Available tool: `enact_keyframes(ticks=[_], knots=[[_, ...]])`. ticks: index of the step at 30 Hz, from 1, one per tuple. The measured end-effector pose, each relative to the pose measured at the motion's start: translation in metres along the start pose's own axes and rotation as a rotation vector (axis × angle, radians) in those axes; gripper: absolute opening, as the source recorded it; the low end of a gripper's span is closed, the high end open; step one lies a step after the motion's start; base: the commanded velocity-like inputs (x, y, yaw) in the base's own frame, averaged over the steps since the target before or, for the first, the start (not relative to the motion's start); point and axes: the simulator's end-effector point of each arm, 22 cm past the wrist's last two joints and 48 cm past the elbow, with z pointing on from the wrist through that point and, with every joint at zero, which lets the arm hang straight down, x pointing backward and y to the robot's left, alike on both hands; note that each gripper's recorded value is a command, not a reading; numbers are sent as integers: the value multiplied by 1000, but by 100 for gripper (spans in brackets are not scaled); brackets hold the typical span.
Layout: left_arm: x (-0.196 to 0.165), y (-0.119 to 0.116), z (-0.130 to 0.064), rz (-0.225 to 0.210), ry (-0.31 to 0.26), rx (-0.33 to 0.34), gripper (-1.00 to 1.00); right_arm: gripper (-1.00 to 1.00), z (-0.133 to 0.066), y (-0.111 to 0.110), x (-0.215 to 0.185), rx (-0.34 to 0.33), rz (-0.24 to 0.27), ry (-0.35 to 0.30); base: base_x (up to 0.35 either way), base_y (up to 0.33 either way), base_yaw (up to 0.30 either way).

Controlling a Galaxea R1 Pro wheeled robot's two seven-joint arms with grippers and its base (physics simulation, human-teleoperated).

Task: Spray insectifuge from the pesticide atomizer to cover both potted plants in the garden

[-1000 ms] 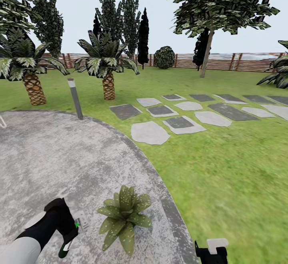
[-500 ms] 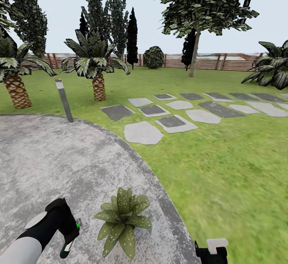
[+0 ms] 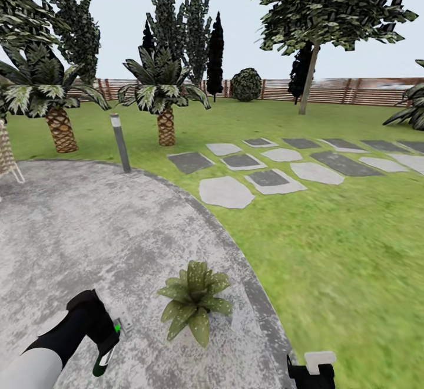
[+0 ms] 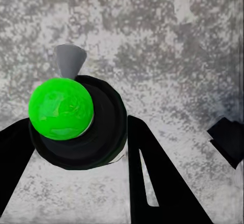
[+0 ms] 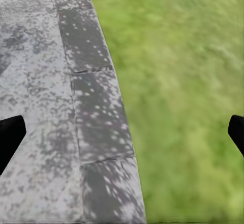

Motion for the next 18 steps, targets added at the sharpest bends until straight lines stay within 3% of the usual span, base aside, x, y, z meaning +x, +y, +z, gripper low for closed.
enact_keyframes(ticks=[8, 10, 13, 18], knots=[[-19, -13, 2, 0, -41, 25, -100, 100, 0, 0, 0, 0, 0, -1, -68, -254, 250], [-19, -13, 2, 1, -41, 25, -100, 100, 0, 0, 0, 1, 0, -1, -91, -252, 17], [-18, -8, 0, -39, -63, 25, -100, 100, 0, 0, 0, 1, 0, -1, -238, -204, 1], [-18, -7, 0, -44, -66, 25, -100, 100, 0, 0, 0, 1, 0, -1, -184, -165, 0]])
